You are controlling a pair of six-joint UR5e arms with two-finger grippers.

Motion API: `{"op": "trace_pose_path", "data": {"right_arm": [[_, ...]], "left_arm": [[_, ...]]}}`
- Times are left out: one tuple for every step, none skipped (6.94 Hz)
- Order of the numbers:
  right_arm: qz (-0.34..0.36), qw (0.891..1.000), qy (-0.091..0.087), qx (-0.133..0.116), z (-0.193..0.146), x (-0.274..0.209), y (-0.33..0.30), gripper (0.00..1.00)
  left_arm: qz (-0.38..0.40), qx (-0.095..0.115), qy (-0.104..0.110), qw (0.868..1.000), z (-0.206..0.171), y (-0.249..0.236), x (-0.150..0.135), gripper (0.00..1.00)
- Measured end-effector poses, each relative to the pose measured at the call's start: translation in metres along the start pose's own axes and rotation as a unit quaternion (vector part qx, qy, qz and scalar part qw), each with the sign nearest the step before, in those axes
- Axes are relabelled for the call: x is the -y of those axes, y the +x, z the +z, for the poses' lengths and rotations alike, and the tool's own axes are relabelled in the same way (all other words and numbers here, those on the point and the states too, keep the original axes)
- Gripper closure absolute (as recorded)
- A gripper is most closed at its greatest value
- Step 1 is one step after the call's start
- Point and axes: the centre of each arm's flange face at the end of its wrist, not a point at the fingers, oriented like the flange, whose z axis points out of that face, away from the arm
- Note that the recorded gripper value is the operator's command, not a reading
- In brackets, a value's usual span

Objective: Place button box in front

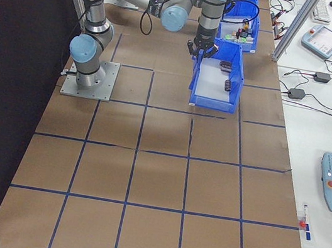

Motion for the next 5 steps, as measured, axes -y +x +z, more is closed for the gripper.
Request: {"op": "trace_pose_path", "data": {"right_arm": [[0.0, 1.0, 0.005, 0.001, 0.003, -0.007, -0.018, 1.0], [-0.002, 1.0, 0.007, -0.003, 0.006, -0.007, -0.034, 0.99], [-0.005, 1.0, 0.006, -0.013, 0.007, -0.007, -0.043, 0.99], [-0.006, 1.0, 0.006, -0.017, 0.008, -0.007, -0.047, 0.99], [-0.006, 1.0, 0.005, -0.017, 0.009, -0.006, -0.05, 0.99]], "left_arm": [[-0.008, 0.003, -0.003, 1.0, 0.021, 0.012, -0.018, 0.99], [-0.014, 0.007, -0.005, 1.0, 0.039, 0.017, -0.029, 0.98], [-0.016, 0.011, -0.006, 1.0, 0.05, 0.018, -0.036, 0.95], [-0.017, 0.013, -0.007, 1.0, 0.055, 0.017, -0.04, 0.7], [-0.017, 0.015, -0.01, 1.0, 0.058, 0.017, -0.041, 0.49]]}}
